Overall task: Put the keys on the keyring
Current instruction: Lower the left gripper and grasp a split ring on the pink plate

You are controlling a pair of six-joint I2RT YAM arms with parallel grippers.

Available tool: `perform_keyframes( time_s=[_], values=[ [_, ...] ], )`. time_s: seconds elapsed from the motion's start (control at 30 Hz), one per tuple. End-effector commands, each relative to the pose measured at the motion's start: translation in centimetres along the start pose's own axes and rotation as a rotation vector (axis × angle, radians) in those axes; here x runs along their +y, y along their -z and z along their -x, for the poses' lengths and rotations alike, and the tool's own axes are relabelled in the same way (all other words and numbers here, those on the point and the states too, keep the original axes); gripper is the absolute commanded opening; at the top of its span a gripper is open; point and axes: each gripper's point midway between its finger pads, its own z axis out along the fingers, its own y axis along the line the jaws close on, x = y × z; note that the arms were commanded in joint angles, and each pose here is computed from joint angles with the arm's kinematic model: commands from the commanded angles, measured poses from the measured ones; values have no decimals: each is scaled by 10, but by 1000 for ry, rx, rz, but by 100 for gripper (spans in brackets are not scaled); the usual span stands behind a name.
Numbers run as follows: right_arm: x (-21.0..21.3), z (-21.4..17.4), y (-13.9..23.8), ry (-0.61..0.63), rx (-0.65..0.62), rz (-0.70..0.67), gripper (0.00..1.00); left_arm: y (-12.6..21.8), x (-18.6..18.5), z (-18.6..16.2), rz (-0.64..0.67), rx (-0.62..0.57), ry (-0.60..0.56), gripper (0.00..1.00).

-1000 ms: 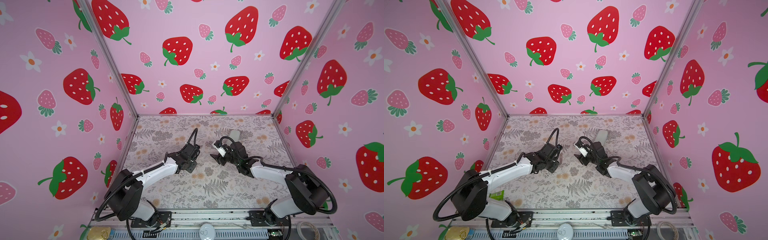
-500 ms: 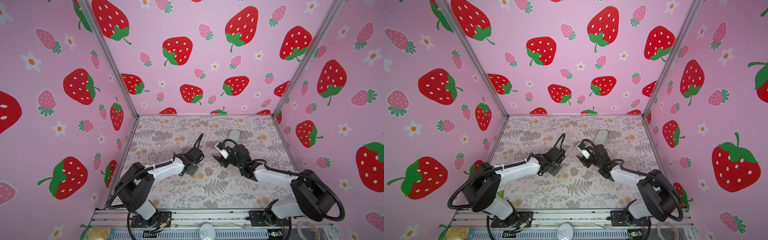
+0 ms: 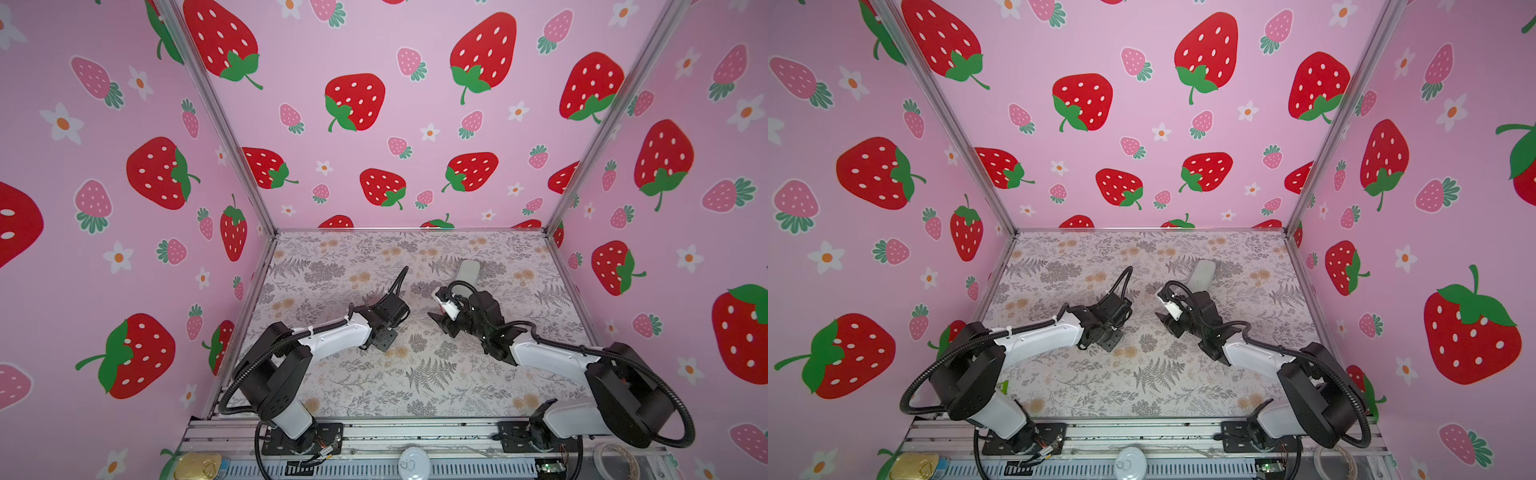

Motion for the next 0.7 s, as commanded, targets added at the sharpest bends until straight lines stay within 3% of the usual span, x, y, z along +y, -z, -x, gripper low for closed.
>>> perform_keyframes(
  time_s=[0.0,0.2,0.5,0.67],
  values=[
    [0,2,2,-4,-7,-4,58,12,14,5,4,-27,37,36],
    [1,3,0,-3,-7,1,57,7,18,-1,-18,-6,53,33],
    [0,1,0,0,-2,-4,57,3,-9,-1,-110,-16,-1,30],
    [0,0,-1,0,0,-1,57,-5,-10,-3,-82,20,-17,30]
  ],
)
